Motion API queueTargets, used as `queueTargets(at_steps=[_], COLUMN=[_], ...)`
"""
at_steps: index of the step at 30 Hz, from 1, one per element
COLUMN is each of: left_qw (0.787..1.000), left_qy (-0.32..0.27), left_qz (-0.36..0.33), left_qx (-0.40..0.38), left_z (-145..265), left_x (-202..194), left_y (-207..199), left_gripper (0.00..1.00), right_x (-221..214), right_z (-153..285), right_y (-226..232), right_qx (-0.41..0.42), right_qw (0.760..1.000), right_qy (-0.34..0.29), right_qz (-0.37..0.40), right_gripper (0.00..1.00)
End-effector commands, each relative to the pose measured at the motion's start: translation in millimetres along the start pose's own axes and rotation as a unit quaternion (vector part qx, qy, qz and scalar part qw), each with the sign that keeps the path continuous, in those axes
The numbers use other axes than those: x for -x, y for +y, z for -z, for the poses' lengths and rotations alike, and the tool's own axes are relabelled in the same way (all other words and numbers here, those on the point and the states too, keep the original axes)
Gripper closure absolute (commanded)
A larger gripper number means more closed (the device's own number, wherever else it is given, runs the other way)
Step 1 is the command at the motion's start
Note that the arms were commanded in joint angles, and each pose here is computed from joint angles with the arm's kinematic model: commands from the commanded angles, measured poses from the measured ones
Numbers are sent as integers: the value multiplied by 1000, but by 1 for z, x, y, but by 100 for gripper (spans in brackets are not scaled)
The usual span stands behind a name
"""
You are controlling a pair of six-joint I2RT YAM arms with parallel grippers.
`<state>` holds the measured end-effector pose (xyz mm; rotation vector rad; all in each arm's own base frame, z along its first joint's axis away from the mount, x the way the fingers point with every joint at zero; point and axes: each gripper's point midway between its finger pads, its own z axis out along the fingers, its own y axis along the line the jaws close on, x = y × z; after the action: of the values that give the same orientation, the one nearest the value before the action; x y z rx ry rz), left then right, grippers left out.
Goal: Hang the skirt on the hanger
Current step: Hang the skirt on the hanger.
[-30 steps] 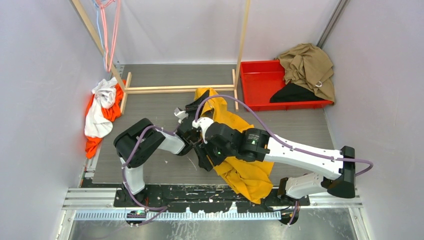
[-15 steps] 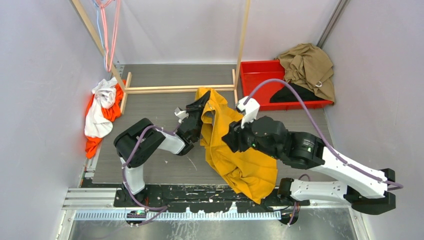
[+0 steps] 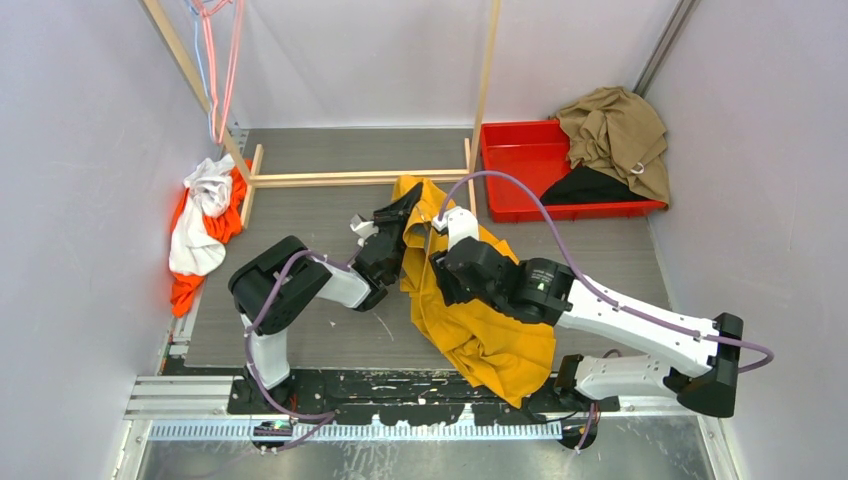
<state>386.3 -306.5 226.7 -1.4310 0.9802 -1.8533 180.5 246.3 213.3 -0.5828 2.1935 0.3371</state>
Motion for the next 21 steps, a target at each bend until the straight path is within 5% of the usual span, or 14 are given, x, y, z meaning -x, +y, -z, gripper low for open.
queueTargets(at_steps=[1, 21], left_qw=[981, 978], left_qy=[48, 79], left_qz=[179, 186], left_qx=[-50, -51], left_z=[0, 5], left_x=[-28, -50], left_y=[-52, -63], left_gripper=[100, 100], right_x=[28, 22], right_z=[-8, -54], right_y=[7, -14], right_qx=[6, -6], right_qw=[999, 995], right_qy=[-49, -87], right_qz=[-16, -51], right_gripper=[45, 38])
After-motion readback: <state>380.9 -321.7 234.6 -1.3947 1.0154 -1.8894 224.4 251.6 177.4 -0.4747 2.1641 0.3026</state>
